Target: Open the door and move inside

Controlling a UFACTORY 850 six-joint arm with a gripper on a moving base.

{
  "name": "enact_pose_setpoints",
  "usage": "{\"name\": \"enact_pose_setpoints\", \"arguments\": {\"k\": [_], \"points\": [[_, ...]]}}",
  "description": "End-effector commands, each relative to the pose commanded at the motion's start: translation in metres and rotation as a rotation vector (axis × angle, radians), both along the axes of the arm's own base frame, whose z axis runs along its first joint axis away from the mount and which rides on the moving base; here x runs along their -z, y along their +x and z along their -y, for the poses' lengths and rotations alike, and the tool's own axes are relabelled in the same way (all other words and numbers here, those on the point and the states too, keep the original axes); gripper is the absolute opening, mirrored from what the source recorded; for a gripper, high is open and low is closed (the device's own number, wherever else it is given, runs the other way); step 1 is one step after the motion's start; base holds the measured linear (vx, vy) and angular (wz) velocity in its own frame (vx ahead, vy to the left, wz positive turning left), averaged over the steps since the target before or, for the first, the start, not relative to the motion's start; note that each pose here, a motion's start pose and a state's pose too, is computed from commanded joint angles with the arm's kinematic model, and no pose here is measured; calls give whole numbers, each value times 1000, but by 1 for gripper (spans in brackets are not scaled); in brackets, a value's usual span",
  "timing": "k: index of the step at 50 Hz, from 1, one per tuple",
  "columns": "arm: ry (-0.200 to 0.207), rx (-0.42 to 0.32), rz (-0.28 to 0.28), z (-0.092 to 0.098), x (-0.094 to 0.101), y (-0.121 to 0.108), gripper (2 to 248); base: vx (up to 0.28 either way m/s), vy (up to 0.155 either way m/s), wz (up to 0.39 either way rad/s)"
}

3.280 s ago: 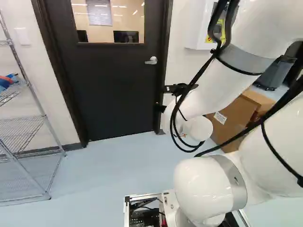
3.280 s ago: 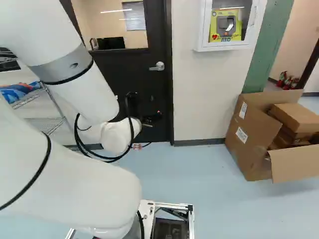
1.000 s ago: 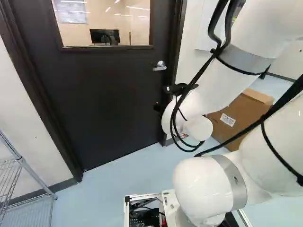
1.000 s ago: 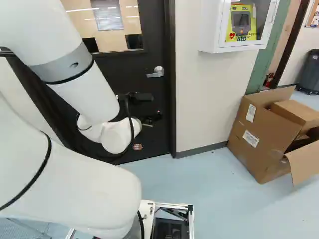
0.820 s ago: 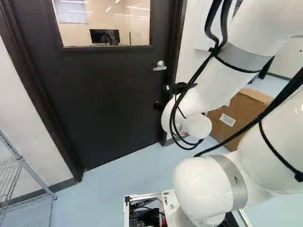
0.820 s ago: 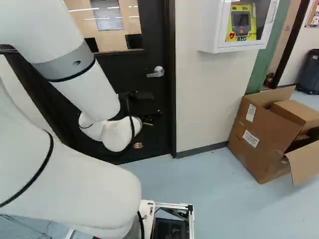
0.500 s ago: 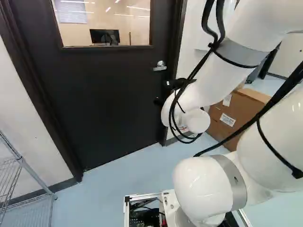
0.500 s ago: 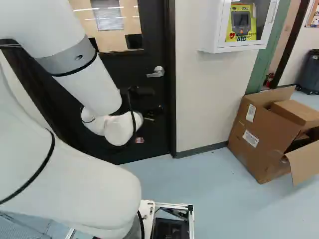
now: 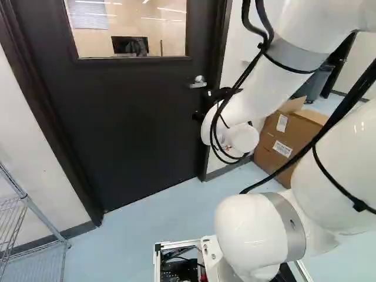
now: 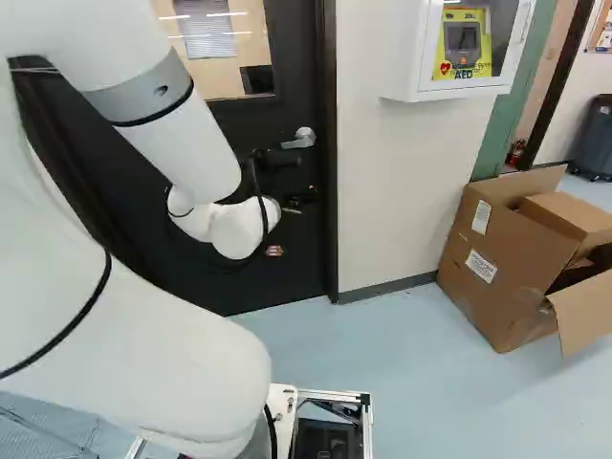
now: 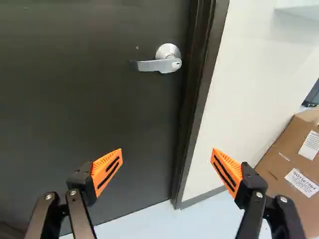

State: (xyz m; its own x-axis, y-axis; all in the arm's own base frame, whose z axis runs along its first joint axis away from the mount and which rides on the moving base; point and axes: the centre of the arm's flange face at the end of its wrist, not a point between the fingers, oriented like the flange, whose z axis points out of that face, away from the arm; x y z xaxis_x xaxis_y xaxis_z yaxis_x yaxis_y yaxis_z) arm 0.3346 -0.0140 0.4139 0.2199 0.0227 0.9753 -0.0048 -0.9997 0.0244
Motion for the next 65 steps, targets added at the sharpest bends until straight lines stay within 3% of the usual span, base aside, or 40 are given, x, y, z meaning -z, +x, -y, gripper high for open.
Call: {"name": "enact_pose_setpoints", "arguments": {"k": [36, 65], "points": [[-80, -91, 95, 9, -40, 49, 247, 0, 0, 0], [-146, -191, 154, 3, -70, 92, 247, 0, 0, 0]]}}
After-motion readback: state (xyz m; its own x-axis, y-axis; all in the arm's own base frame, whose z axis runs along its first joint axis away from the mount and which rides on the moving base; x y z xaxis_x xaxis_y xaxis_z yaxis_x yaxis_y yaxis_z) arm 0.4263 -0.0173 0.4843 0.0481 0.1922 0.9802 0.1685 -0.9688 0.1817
